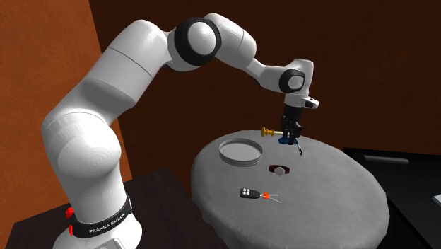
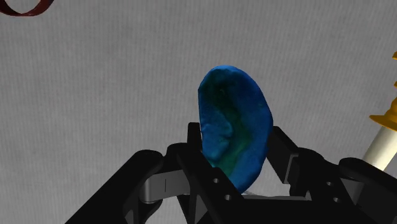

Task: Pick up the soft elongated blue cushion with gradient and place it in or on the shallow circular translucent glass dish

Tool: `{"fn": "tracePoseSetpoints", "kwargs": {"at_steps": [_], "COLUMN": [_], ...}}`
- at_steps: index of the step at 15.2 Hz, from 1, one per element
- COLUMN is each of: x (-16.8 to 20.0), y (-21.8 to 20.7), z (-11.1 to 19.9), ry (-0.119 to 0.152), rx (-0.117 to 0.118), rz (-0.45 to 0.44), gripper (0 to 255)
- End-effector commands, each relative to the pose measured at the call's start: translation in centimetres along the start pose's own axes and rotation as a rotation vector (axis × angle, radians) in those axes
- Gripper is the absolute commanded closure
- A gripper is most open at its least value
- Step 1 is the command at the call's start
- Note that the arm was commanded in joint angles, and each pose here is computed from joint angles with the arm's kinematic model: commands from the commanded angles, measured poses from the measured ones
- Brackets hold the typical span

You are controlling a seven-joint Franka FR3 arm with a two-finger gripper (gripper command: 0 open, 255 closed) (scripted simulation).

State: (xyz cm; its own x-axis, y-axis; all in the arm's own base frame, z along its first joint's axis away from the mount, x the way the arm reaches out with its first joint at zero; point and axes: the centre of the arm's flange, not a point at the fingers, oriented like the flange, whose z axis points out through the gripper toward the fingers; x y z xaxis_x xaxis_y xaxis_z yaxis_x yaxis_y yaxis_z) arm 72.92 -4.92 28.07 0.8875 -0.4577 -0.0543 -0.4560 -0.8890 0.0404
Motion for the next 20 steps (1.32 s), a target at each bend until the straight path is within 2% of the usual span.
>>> {"fn": "tracePoseSetpoints", "kwargs": {"at_steps": [1,10,20], "x": [0.0,-0.3,-13.5], "y": [0.1,0.2,0.1], "z": [-1.1,-5.5,-5.2], "ry": [0.0,0.0,0.0], "rx": [0.0,0.0,0.0], "rz": [0.0,0.0,0.0], "gripper": [255,255,255]}}
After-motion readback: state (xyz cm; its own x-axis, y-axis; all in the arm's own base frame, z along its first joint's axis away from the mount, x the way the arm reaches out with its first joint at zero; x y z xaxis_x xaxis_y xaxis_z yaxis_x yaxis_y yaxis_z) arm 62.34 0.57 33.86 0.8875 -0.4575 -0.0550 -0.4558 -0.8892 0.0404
